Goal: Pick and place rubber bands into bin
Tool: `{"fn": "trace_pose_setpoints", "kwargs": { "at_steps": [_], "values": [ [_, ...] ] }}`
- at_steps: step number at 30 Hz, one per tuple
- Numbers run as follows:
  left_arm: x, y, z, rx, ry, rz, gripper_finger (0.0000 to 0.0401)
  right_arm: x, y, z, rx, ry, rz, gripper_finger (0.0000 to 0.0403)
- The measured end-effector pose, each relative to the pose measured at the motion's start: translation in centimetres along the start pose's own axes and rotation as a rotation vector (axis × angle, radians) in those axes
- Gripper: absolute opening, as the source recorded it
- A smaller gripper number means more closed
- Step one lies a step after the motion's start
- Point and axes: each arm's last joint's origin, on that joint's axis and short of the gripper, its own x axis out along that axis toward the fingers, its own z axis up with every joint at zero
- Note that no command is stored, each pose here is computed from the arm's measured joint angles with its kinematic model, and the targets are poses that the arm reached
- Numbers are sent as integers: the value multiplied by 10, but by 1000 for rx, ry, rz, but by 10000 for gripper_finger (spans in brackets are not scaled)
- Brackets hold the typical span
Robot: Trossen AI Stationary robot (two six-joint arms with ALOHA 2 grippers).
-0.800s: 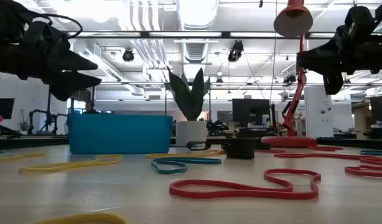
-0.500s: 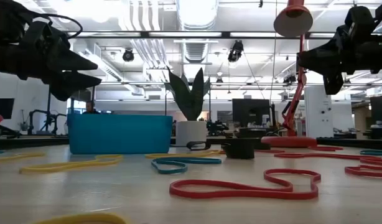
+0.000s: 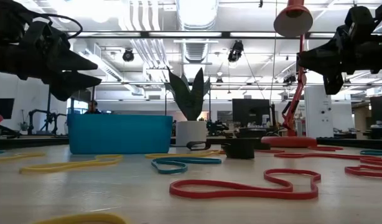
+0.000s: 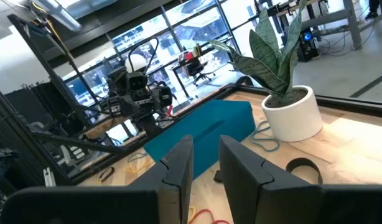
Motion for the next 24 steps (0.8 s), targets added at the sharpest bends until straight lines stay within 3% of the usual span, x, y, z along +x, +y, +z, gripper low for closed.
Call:
{"fn": "trace_pose_setpoints", "kwargs": {
  "at_steps": [14, 19, 24],
  "values": [
    [0, 0, 0, 0, 0, 0, 240, 0, 0, 0, 1, -1, 0, 68],
    [0, 0, 0, 0, 0, 0, 240, 0, 1, 4, 250, -57, -4, 68],
    [0, 0, 0, 0, 0, 0, 240, -1, -3, 7, 289, -162, -143, 68]
  ]
}}
